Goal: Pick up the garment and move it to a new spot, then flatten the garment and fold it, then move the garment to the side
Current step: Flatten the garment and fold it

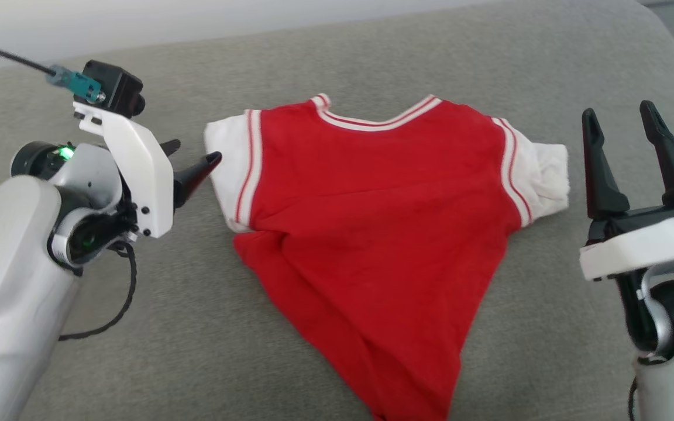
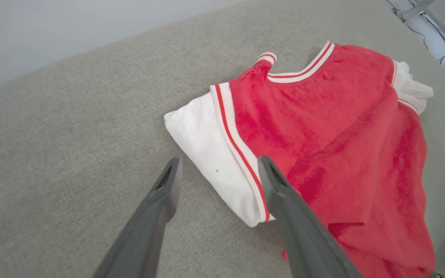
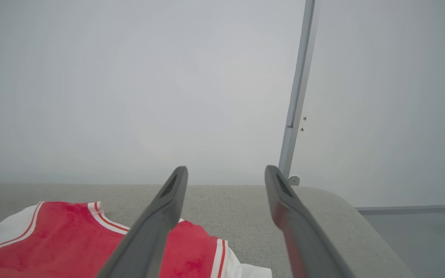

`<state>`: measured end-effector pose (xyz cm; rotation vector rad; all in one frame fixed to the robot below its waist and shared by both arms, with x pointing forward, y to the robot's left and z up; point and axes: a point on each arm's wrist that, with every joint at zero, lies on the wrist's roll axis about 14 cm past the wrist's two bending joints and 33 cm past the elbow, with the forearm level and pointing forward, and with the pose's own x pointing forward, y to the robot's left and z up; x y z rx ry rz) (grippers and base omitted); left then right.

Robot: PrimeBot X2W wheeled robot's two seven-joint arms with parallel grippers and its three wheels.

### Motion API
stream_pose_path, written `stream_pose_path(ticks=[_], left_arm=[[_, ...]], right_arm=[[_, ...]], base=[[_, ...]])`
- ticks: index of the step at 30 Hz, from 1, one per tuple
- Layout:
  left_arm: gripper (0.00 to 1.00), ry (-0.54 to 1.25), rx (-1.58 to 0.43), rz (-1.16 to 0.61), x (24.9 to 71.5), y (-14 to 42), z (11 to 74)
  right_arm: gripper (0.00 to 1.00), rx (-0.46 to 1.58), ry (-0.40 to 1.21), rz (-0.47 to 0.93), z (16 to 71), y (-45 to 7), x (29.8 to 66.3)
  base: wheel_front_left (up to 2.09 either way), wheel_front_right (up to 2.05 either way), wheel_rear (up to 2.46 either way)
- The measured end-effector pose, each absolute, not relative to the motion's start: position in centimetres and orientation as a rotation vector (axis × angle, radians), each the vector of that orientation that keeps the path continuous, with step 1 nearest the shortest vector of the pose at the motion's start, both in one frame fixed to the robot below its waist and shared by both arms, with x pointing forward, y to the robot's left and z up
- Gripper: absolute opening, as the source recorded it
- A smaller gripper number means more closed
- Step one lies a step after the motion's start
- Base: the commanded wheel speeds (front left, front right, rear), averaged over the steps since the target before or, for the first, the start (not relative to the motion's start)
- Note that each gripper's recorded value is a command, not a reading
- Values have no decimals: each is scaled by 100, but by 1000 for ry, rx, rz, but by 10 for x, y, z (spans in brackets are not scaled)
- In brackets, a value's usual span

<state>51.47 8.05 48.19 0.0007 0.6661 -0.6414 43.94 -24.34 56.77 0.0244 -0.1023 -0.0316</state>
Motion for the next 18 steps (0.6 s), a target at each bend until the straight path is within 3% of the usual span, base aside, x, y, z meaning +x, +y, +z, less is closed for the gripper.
stream_pose_path(ticks=[4,18], left_arm=[[100,746,24,-653,524,70,464],[100,1044,97,-538,546,73,381]], right_arm=[[100,19,-160,-68,569,-247,428],[100,44,-100,-126,537,-257,416]], base=[[0,0,0],[0,0,0]])
